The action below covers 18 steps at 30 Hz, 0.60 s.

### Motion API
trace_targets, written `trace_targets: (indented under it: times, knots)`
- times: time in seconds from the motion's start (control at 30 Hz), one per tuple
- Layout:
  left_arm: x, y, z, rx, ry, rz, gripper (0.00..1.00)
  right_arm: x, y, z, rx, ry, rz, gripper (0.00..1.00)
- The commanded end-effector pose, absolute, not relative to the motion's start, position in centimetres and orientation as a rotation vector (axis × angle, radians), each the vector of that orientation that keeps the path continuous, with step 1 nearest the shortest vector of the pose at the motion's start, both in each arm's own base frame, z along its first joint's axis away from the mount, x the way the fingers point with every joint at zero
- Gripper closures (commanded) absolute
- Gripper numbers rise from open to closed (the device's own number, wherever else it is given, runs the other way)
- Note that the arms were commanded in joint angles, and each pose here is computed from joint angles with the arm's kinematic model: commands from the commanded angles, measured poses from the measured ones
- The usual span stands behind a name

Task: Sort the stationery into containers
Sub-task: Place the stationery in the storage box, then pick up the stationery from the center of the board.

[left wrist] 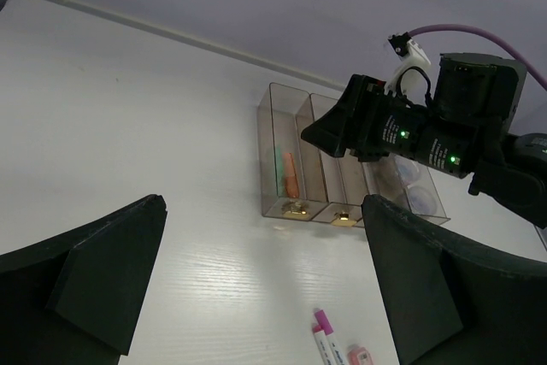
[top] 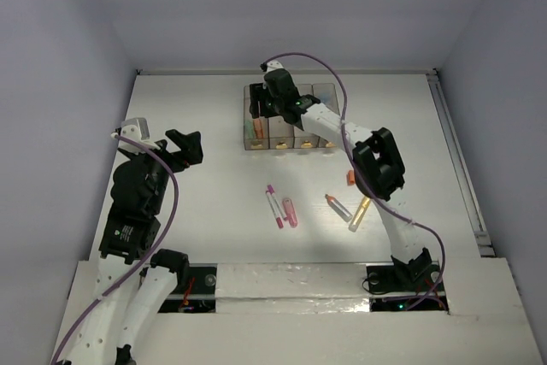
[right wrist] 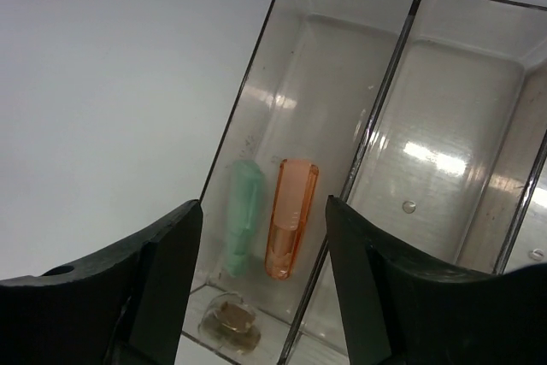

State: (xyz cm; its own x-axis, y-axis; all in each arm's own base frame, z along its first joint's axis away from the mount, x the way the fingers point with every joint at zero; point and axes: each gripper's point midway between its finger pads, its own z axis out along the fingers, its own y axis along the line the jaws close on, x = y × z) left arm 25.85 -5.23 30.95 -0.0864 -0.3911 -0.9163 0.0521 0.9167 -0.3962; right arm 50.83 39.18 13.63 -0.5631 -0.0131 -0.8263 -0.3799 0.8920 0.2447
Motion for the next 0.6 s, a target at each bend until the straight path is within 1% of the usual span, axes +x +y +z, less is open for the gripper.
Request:
trace_targets:
  times: [0.0, 0.03, 0.07, 0.1, 0.13, 0.17, 0.2, 0.23, 0.3, 0.33, 0.43, 0.47, 0.5, 0.57]
  knots:
    - [26.1, -5.4, 31.7, -0.250, 1.590, -0.381, 0.01, 50.8, 39.8, 18.6, -0.276, 2.027, 0.569, 0.34]
    - [26.0, -5.4, 31.7, -0.249, 1.588, -0.382, 0.01, 50.5, 39.7, 18.9, -0.276, 2.021, 0.574, 0.34]
    - [25.9, -5.4, 31.8, -0.253, 1.583, -0.382, 0.01, 50.3, 39.6, 19.5, -0.275, 2.003, 0.589, 0.45]
    - [25.9, -5.3, 31.9, -0.253, 1.581, -0.378, 0.01, 49.3, 38.9, 20.0, -0.276, 2.005, 0.592, 0.61]
    - [25.9, -5.3, 31.9, -0.254, 1.581, -0.377, 0.01, 48.6, 38.4, 20.3, -0.277, 2.006, 0.596, 0.82]
    - [26.0, -5.3, 31.8, -0.255, 1.585, -0.377, 0.01, 47.8, 38.3, 20.8, -0.286, 1.994, 0.624, 1.00]
    - [26.0, -5.3, 31.7, -0.253, 1.589, -0.376, 0.01, 46.8, 37.9, 20.8, -0.294, 1.995, 0.638, 1.00]
    - [26.0, -5.4, 31.7, -0.250, 1.588, -0.379, 0.01, 44.7, 36.5, 20.2, -0.306, 2.019, 0.641, 1.00]
    - [25.9, -5.4, 31.9, -0.248, 1.584, -0.380, 0.01, 41.6, 36.2, 19.4, -0.341, 2.038, 0.651, 1.00]
    - [25.9, -5.3, 31.9, -0.249, 1.581, -0.380, 0.01, 39.3, 34.9, 18.1, -0.354, 2.079, 0.639, 1.00]
    - [26.1, -5.4, 31.7, -0.248, 1.590, -0.378, 0.01, 33.9, 34.6, 15.7, -0.410, 2.154, 0.662, 1.00]
    - [26.1, -5.5, 31.7, -0.243, 1.591, -0.383, 0.01, 31.5, 33.4, 14.2, -0.433, 2.197, 0.641, 1.00]
    - [26.0, -5.5, 31.7, -0.242, 1.591, -0.384, 0.01, 29.2, 33.9, 13.3, -0.481, 2.222, 0.639, 1.00]
    - [26.0, -5.5, 31.7, -0.243, 1.588, -0.384, 0.01, 26.3, 32.3, 11.0, -0.498, 2.298, 0.577, 1.00]
